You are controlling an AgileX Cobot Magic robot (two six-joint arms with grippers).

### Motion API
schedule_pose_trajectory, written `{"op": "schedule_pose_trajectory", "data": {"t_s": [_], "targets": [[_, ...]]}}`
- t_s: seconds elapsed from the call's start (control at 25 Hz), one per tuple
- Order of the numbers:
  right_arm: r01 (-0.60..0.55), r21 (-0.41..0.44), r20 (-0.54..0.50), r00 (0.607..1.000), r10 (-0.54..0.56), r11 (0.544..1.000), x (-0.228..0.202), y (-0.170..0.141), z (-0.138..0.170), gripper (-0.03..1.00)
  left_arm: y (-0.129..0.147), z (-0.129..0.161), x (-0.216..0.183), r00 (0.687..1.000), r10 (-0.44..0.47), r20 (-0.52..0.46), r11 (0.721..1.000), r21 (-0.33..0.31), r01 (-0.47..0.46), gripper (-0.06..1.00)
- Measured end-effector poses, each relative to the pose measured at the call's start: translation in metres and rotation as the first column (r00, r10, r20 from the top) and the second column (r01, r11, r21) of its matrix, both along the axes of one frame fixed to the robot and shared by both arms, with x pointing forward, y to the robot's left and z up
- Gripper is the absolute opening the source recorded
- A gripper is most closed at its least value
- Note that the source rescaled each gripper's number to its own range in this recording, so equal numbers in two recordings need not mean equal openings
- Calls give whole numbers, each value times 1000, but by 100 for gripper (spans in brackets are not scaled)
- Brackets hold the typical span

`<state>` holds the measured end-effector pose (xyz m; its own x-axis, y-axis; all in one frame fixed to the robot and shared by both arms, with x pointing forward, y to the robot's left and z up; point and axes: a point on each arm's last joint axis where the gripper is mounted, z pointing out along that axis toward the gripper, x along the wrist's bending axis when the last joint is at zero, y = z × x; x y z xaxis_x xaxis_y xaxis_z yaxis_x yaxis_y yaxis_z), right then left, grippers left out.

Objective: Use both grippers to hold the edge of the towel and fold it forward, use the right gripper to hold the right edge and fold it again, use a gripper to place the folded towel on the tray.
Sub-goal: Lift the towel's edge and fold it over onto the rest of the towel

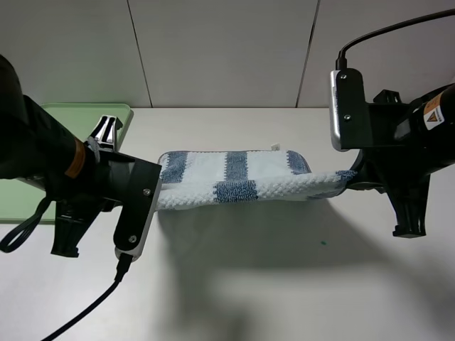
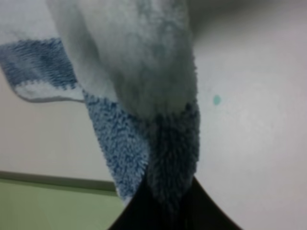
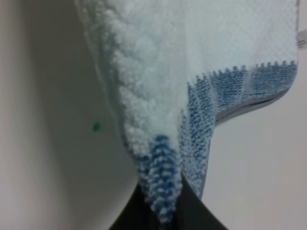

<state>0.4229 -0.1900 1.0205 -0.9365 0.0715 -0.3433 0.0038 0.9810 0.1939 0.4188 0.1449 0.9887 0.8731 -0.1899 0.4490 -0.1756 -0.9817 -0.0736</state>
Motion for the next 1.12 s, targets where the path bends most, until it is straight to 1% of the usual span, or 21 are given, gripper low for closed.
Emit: {"op": "schedule_pose_trajectory", "data": {"t_s": [0.28,0.4,0.8,1.12], "targets": [[4,4,-11,1000,-4,1000,-3,-1,2,0,10,26,-8,998,11,69,997,-75,-5,0],[6,8,-14,1000,-6,1000,-4,-1,2,0,14,33,-11,996,15,89,995,-97,-7,0],[8,16,-11,1000,-8,1000,-3,0,2,0,15,34,-12,996,22,85,995,-94,-14,0],[14,39,25,1000,-15,999,0,1,4,0,15,34,-12,996,19,89,996,-90,-11,0]]}}
